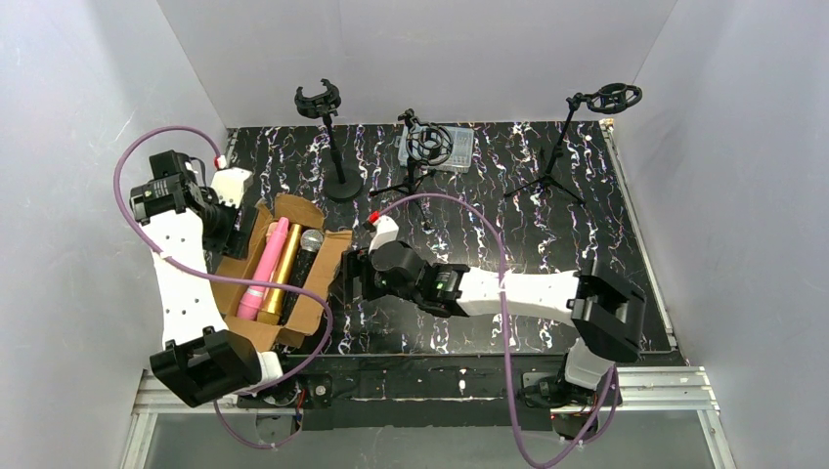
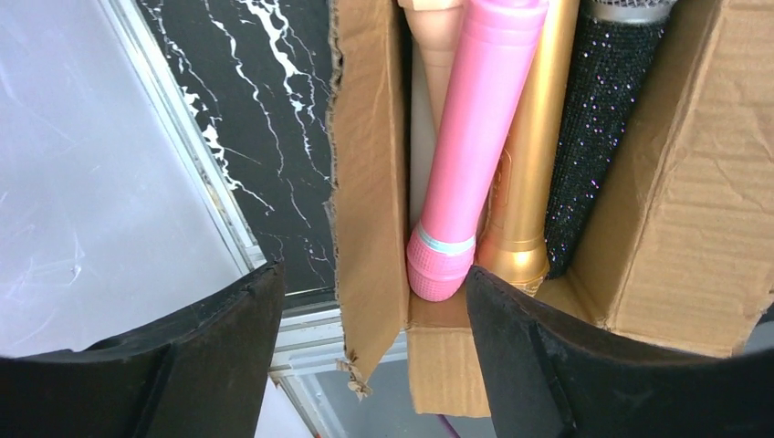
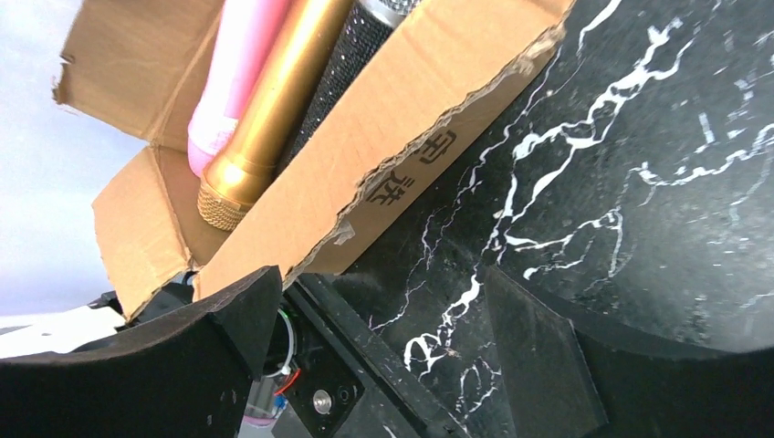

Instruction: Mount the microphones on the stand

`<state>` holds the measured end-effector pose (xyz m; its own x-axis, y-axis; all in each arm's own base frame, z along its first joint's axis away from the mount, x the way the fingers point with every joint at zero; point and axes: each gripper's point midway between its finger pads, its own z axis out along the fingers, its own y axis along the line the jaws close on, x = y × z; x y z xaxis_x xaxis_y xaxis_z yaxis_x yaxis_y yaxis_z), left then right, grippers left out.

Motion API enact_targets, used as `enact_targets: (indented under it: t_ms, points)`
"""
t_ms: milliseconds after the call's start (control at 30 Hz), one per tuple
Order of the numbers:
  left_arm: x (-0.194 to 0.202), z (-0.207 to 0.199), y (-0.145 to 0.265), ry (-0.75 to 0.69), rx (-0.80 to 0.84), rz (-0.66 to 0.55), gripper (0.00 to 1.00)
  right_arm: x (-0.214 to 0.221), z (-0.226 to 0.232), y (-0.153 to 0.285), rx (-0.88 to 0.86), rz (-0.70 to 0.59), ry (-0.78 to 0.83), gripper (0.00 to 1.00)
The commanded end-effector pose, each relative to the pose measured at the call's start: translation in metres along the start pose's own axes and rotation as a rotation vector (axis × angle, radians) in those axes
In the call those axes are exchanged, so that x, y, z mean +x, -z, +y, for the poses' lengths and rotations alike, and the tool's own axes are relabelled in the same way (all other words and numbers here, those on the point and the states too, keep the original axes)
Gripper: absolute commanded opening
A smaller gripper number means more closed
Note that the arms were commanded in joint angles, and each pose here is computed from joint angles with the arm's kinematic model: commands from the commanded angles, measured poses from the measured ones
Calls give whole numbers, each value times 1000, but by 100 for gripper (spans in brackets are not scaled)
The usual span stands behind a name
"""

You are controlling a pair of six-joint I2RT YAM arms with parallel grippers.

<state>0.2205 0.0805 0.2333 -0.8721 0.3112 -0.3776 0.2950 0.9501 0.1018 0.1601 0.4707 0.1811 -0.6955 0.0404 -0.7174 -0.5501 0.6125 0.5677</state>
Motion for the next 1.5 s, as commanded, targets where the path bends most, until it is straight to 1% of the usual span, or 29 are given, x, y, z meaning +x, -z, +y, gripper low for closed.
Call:
enact_targets:
  t_ms: [0,133,233,300,433,500,567,700,767,800,833,867,900,1000,1100,1133,1233,1267,1367,1433,1467]
  points:
    - [12,-16,0,-26,86,1,69,-5,29,-17,-113,-13,-94,90]
    - [19,-8,-9,-31,56,7,62,1,41,-32,-162,8,-124,87]
    - [27,-7,-19,-29,63,26,55,7,43,-43,-164,29,-131,82]
    - [32,-9,-27,-17,84,39,48,7,44,-45,-170,31,-137,77]
    - [35,-12,-33,19,116,35,21,1,48,-40,-183,9,-140,71]
    - [36,-20,-33,40,155,33,9,-2,48,-38,-187,-2,-149,66]
    - [35,-31,-31,69,206,31,0,-3,48,-37,-192,-10,-156,61]
    - [37,-49,-30,125,288,37,0,-5,51,-37,-205,-15,-165,51]
    - [38,-57,-27,139,318,33,0,-8,49,-36,-203,-23,-167,42]
    - [37,-61,-25,149,338,27,0,-12,47,-35,-200,-32,-170,35]
    - [36,-66,-22,156,360,23,0,-17,44,-34,-194,-44,-175,23]
    - [33,-71,-19,164,387,9,0,-25,42,-31,-192,-61,-182,5]
    - [32,-76,-15,170,410,4,0,-30,37,-30,-181,-70,-187,1]
    - [26,-90,-3,176,486,-23,0,-57,23,-20,-149,-110,-193,1]
    - [25,-97,4,179,529,-23,0,-80,6,-9,-106,-130,-179,1]
    - [26,-101,7,174,551,-22,4,-89,0,-6,-95,-132,-163,1]
    - [32,-112,11,124,598,-27,19,-93,-18,-3,-59,-50,-119,1]
    - [35,-115,13,104,610,-28,26,-92,-25,-2,-51,-23,-104,1]
    - [45,-124,17,59,644,-25,47,-76,-42,1,-53,116,-67,1]
    - [47,-127,18,39,641,-34,56,-65,-48,5,-58,201,-30,1]
    - [46,-126,18,34,629,-46,61,-63,-50,7,-57,224,-9,1]
